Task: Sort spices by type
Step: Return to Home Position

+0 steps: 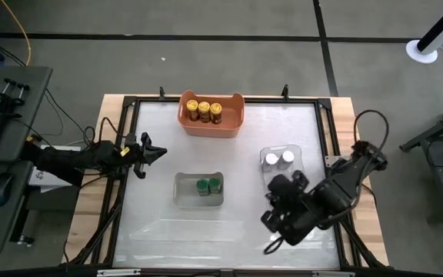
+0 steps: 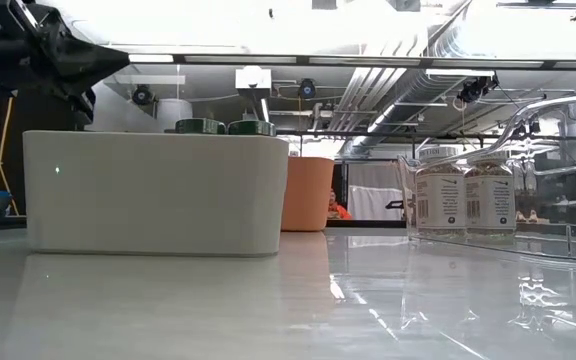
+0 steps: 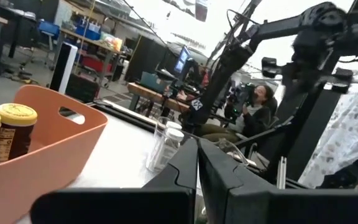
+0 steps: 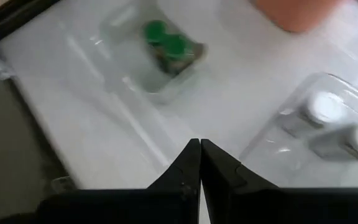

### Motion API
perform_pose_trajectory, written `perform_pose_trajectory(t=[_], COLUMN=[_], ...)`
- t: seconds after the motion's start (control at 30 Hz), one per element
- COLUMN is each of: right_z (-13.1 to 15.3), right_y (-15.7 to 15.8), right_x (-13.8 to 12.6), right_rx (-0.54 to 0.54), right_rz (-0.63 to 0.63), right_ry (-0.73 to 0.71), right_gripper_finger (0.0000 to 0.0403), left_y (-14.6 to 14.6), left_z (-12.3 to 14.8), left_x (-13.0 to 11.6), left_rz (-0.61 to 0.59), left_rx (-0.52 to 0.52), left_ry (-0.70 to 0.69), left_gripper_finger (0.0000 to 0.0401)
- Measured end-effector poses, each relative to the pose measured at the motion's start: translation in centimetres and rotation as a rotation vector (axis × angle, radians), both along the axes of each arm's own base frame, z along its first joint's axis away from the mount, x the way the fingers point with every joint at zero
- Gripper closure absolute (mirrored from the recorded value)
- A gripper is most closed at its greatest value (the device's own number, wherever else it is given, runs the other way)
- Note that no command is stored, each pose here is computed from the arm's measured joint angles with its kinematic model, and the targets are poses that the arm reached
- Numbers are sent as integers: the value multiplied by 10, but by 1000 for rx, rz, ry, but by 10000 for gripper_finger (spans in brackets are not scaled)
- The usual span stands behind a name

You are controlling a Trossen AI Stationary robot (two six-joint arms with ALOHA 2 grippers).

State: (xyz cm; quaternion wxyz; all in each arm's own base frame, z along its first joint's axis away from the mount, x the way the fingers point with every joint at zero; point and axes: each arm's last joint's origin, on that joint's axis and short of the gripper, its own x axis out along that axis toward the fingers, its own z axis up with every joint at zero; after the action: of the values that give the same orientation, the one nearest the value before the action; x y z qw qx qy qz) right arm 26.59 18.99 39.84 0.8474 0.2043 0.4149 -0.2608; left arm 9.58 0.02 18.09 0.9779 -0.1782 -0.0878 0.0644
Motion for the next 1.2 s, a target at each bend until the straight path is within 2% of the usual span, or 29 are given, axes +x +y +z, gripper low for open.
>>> perform_pose_trajectory(t=[0.17, 0.33, 0.47, 0.57, 0.7, 0.83, 1.03, 1.2], right_z=[-25, -47, -83, -114, -150, -181, -194, -203], right_y=[-27, -77, -110, -129, -148, -164, -179, -188], right_x=[-34, -82, -122, -142, -156, -166, -173, -172], right_rx=[-42, -30, 25, 42, 11, -5, -78, -107], right_rz=[-67, -62, 18, 80, 131, 137, 159, 186], right_ry=[-1, -218, -387, -525, -683, -771, -918, -975], right_gripper_finger=[402, 402, 402, 402, 403, 403, 403, 403], left_y=[0, 0, 0, 0, 0, 0, 0, 0], left_z=[0, 0, 0, 0, 0, 0, 0, 0], left_x=[0, 0, 0, 0, 0, 0, 0, 0], left_rz=[-1, -1, -1, -1, -1, -1, 0, -1], left_rx=[0, 0, 0, 0, 0, 1, 1, 1], left_ry=[0, 1, 1, 1, 2, 2, 2, 2], left_gripper_finger=[398, 398, 398, 398, 398, 398, 398, 398])
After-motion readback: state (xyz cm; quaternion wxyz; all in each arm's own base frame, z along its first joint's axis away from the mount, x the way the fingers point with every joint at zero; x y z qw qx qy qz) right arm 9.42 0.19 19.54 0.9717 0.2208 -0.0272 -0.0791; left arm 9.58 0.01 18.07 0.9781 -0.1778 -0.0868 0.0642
